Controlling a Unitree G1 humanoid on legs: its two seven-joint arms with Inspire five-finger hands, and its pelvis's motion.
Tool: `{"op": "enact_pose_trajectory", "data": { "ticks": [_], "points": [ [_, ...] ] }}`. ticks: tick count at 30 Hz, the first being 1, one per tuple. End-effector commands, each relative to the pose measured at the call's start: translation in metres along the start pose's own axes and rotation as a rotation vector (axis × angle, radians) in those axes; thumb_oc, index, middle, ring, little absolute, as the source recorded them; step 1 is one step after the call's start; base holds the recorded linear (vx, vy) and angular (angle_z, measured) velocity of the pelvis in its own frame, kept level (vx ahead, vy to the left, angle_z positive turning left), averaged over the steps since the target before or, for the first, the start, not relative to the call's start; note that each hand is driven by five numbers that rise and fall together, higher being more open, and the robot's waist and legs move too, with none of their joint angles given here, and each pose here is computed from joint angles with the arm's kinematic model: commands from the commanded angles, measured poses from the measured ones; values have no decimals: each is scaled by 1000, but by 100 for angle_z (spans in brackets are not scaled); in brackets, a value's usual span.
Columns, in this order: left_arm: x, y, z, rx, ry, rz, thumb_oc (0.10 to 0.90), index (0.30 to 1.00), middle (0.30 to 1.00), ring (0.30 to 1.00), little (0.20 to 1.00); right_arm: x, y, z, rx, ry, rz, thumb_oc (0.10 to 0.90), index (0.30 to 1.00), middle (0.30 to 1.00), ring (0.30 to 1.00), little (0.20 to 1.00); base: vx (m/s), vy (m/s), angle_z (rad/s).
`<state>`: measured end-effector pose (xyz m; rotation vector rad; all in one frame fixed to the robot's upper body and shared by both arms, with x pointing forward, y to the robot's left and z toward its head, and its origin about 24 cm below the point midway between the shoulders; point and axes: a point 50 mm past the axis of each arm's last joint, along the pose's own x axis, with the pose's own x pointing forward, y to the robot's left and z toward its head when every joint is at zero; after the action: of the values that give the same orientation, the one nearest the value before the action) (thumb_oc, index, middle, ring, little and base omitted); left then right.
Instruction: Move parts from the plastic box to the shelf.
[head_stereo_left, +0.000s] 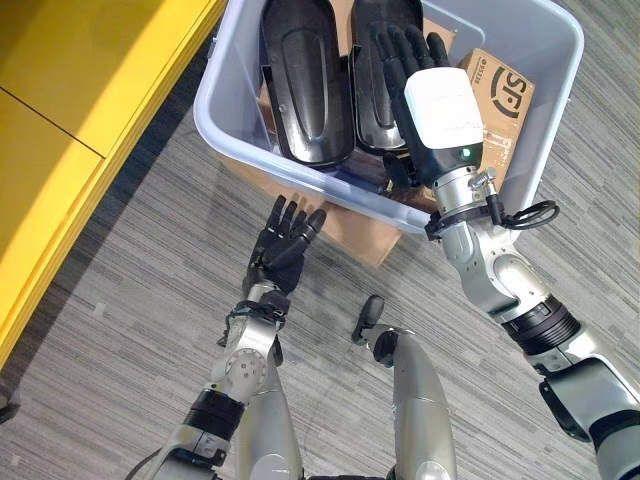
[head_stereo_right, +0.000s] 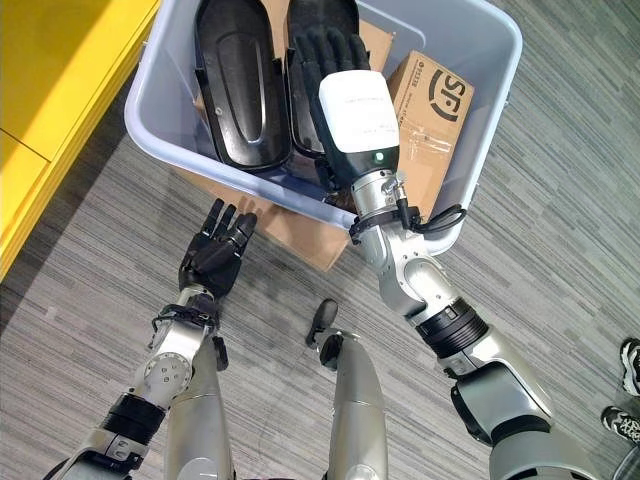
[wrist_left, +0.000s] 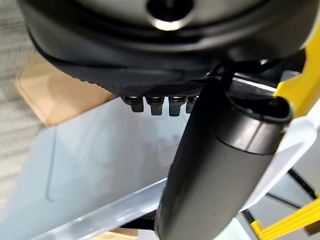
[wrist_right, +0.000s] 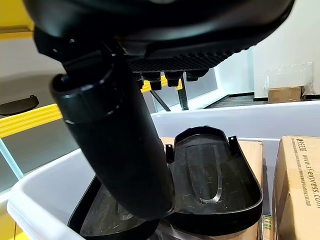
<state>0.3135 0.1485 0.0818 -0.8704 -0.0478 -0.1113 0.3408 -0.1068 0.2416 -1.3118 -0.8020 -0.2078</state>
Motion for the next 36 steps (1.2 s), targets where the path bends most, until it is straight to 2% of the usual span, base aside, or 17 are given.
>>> {"op": "enact_pose_trajectory", "data": {
  "ticks": [1,13,18,22,26,32,36],
  "points": [
    [2,-40,7,-115,-113,-120,900,1000,1000,1000,1000,19,-48,8,-5,-65,-242,900,1000,1000,1000,1000,0,0,0],
    [6,-43,40,-38,-323,-85,900,1000,1000,1000,1000,17,-37,1,58,-23,-188,900,1000,1000,1000,1000,-9,-2,0],
    [6,-35,49,-39,-393,7,900,1000,1000,1000,1000,13,-25,1,74,6,-140,900,1000,1000,1000,1000,5,-2,1],
    [2,-25,56,-2,-450,137,900,1000,1000,1000,1000,10,-14,-1,85,33,-106,900,1000,1000,1000,1000,28,-37,1],
    [-4,-1,62,44,-472,268,900,1000,1000,1000,1000,5,2,-4,103,70,-68,900,1000,1000,1000,1000,18,-26,1],
    [-7,18,62,23,-443,283,900,1000,1000,1000,1000,6,8,-10,64,94,-85,900,1000,1000,1000,1000,0,0,0],
    [-5,18,59,7,-418,245,900,1000,1000,1000,1000,12,7,-11,37,95,-105,900,1000,1000,1000,1000,0,0,0]
  ]
}}
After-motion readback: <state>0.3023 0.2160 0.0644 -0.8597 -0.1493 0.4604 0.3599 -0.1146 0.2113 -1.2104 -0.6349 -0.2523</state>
